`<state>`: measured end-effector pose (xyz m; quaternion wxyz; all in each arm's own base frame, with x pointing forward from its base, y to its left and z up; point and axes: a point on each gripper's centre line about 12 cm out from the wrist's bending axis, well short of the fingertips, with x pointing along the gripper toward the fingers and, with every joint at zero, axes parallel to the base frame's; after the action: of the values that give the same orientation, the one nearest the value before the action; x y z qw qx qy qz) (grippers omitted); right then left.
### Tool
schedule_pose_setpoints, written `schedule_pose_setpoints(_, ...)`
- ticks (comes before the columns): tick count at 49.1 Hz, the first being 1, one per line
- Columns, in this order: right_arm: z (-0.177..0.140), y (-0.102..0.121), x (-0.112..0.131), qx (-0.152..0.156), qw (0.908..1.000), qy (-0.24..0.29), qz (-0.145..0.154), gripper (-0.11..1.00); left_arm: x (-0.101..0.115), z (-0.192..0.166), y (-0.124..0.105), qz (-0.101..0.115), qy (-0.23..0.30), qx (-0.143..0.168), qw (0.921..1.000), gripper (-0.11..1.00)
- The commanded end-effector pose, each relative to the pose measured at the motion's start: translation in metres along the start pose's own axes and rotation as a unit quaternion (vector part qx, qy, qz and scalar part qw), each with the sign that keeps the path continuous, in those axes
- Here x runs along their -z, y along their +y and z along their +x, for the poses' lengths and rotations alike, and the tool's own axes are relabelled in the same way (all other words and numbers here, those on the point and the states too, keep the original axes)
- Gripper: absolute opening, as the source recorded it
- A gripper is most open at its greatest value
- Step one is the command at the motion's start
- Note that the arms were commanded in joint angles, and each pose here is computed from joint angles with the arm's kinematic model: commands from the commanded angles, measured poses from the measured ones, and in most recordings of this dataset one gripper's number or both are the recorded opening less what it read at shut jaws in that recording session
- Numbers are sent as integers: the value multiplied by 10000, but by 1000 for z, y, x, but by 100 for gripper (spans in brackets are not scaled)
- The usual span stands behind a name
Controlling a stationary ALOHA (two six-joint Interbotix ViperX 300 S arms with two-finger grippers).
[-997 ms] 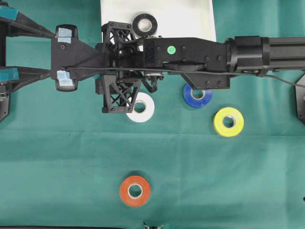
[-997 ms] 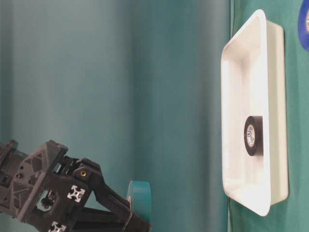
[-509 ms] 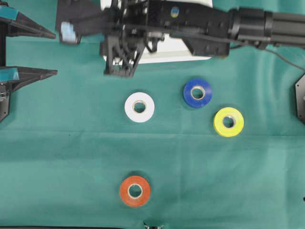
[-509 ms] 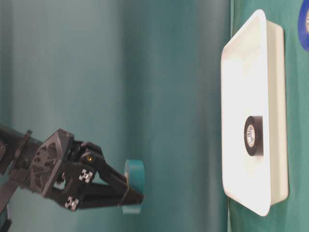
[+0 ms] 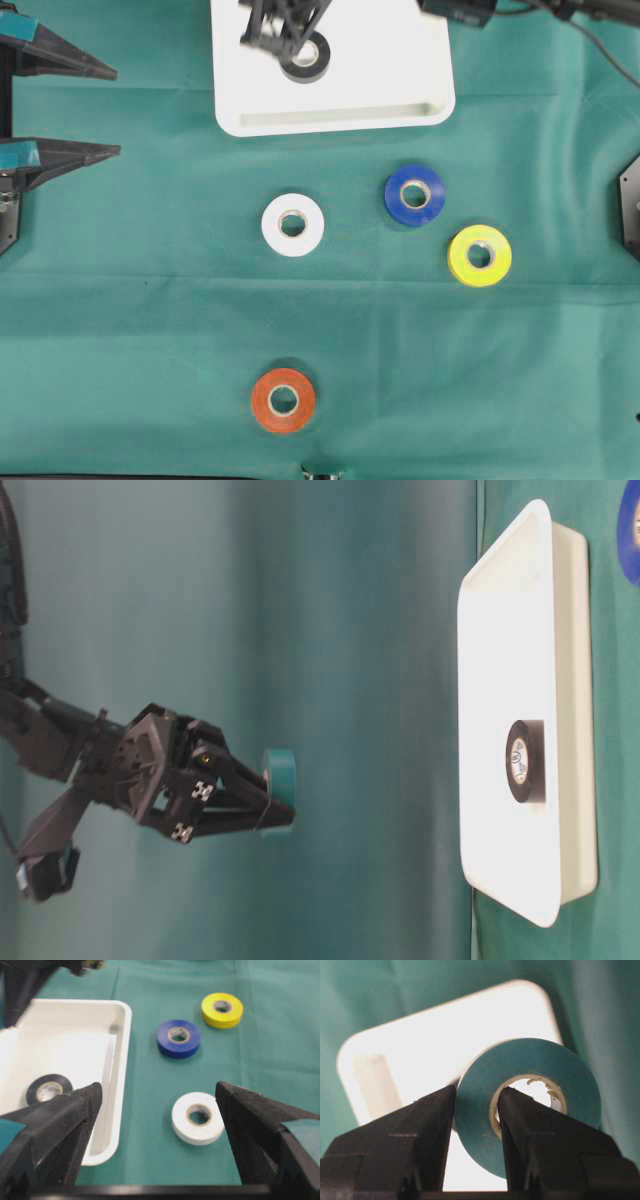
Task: Pick up the tape from a random location and place it into the white case.
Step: 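Carry the teal roll with the right gripper into the white tray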
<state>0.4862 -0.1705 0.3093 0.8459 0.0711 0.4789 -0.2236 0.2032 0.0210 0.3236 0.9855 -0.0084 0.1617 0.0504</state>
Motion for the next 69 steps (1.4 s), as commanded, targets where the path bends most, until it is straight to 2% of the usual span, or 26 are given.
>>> schedule_pose_setpoints(1,-32,-13,-11,18,9991,-402,111,30,-5,0,2,-21,-69,-41,10000,100)
schedule_pose_setpoints(14,-32,-18,-4,52,9995,-322,51,30,-5,-1,2,-19,-69,-56,10000,100)
schedule_pose_setpoints(22,-30,-24,12,86,9998,-166,76,30,-5,-1,3,-23,-69,-70,9999,100)
schedule_pose_setpoints(43,-38,-43,55,131,9996,-157,173,30,-6,-1,6,-42,-77,-129,9999,100)
schedule_pose_setpoints(69,-39,-46,61,136,9995,-192,188,30,-5,0,6,-50,-69,-129,9999,100)
